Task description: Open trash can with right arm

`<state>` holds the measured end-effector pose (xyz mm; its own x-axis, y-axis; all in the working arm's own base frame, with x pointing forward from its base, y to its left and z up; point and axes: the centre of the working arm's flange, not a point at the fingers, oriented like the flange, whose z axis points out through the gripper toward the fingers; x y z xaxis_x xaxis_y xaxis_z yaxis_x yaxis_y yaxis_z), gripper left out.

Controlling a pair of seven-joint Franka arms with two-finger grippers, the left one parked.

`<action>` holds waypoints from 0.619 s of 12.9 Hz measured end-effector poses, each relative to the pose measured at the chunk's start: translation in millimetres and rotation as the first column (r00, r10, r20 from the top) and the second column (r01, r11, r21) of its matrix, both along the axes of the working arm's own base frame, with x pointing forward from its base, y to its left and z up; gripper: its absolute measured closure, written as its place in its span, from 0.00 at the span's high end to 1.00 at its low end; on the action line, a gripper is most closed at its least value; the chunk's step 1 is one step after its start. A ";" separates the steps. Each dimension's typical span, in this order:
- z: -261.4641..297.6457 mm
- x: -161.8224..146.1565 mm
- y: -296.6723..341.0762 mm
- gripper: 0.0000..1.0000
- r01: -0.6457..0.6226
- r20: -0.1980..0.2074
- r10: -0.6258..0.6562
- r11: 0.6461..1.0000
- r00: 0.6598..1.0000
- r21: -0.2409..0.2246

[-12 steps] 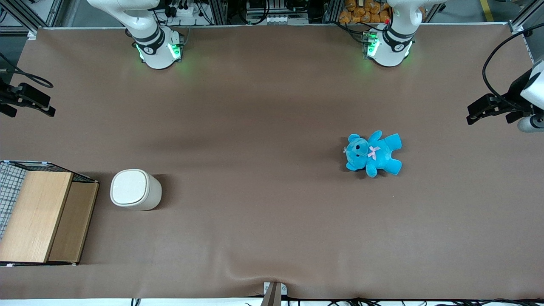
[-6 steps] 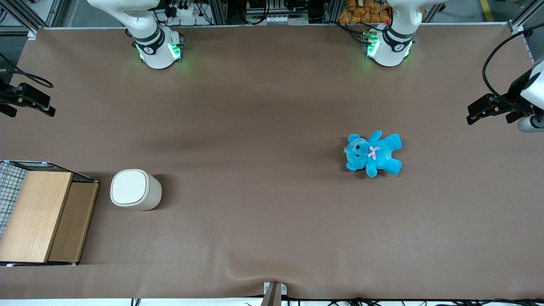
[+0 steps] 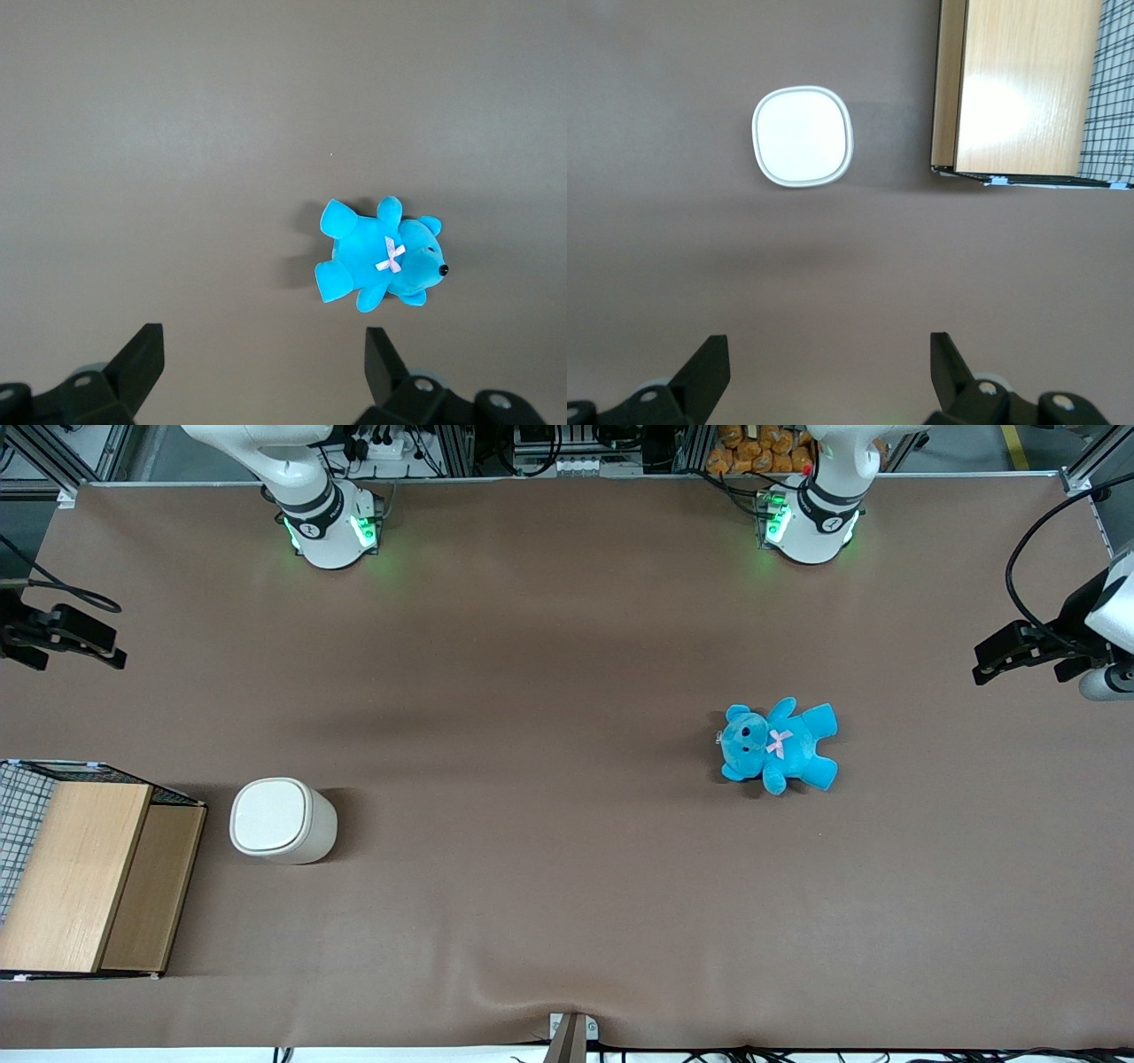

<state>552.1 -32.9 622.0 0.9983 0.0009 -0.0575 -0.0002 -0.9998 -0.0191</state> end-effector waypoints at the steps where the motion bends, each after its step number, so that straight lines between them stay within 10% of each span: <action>1: -3.6 2.0 4.3 1.00 -0.008 -0.007 0.008 1.000 1.000 0.000; 6: -35.2 23.4 19.7 0.96 -0.034 -0.030 0.034 0.999 0.999 -0.001; 8: -58.5 38.3 26.5 0.71 -0.045 -0.040 0.045 0.999 0.998 -0.003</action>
